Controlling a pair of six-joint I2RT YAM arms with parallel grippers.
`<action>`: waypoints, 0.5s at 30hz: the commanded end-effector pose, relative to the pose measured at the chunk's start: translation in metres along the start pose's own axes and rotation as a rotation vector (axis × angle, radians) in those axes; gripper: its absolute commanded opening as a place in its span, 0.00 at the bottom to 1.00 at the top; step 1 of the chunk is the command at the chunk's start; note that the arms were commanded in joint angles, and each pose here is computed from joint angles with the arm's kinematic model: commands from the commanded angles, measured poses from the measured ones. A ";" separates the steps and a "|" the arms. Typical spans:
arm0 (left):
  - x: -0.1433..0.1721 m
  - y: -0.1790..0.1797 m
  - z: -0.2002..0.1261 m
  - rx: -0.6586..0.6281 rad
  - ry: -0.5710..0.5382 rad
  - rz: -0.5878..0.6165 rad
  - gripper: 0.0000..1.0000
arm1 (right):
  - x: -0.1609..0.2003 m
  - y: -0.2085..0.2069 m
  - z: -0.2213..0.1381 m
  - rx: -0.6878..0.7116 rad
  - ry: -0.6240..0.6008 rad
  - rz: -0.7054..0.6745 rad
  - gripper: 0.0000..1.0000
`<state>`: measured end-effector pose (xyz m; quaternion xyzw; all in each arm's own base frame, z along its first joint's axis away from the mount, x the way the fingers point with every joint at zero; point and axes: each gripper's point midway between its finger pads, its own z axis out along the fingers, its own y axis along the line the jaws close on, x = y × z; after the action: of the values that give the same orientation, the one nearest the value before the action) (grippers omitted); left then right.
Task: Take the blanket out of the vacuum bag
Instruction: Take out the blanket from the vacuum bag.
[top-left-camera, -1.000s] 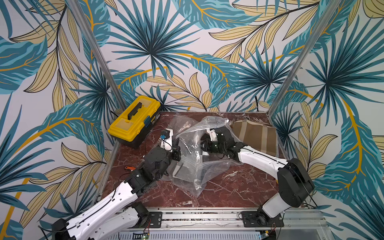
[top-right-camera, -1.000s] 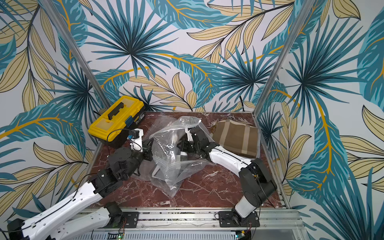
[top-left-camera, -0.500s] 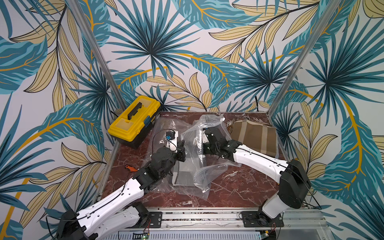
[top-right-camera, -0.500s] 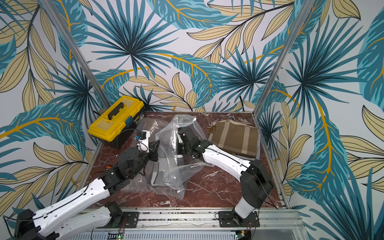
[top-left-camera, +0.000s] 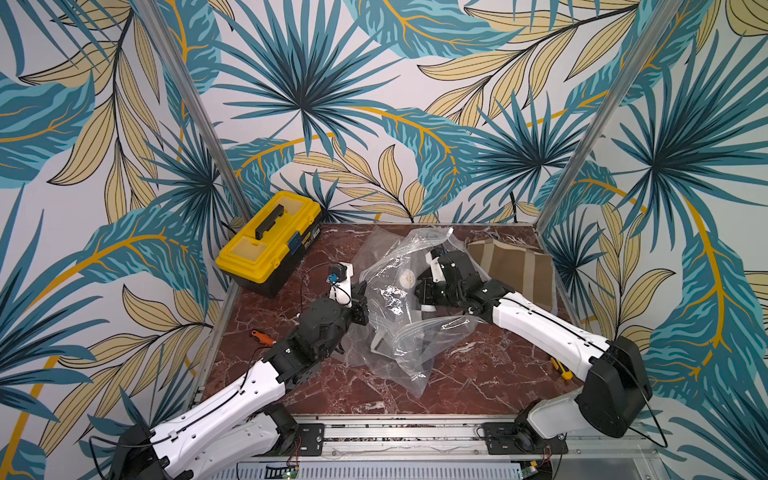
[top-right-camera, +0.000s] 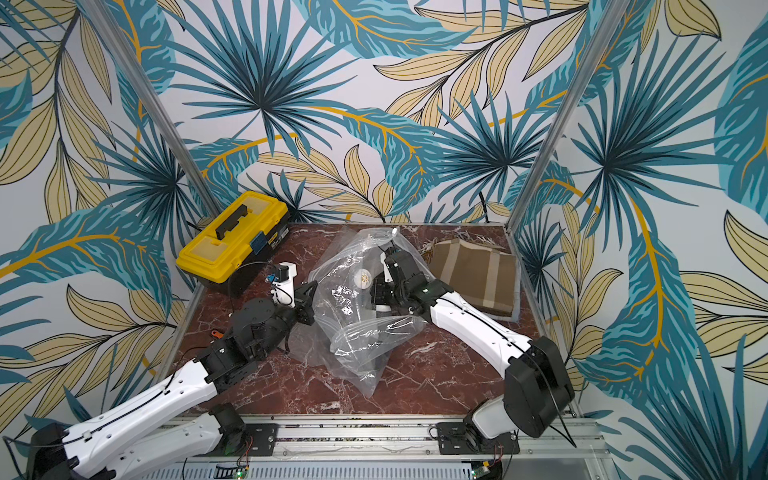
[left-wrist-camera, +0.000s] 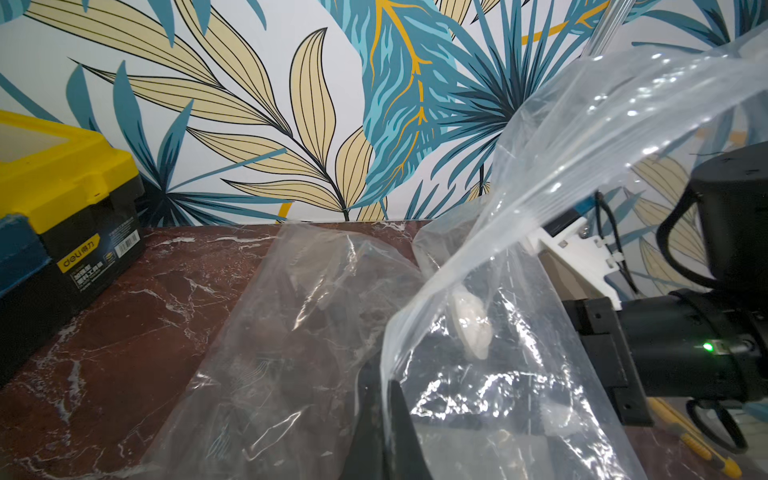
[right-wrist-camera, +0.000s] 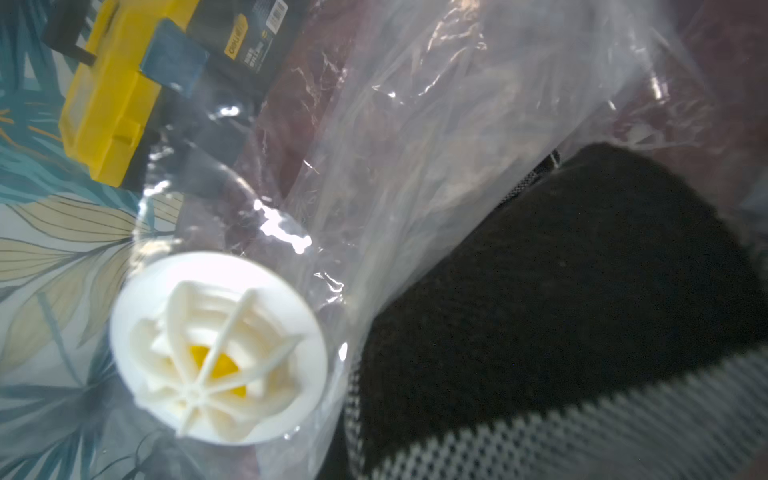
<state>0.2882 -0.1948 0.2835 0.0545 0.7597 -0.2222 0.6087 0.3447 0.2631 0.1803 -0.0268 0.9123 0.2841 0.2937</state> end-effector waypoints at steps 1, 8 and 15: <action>0.003 0.003 0.001 -0.009 0.008 -0.004 0.00 | -0.010 0.028 0.004 -0.143 -0.037 0.020 0.00; 0.006 0.009 0.003 -0.039 -0.003 -0.005 0.00 | -0.014 0.036 -0.018 -0.086 -0.024 0.016 0.00; 0.005 0.041 0.012 -0.249 -0.025 0.024 0.00 | -0.005 0.042 -0.045 -0.085 -0.025 0.057 0.00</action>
<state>0.3008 -0.1858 0.2658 0.0287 0.7750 -0.1779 0.6058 0.3246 0.2727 0.1975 -0.0091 0.9117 0.3073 0.2725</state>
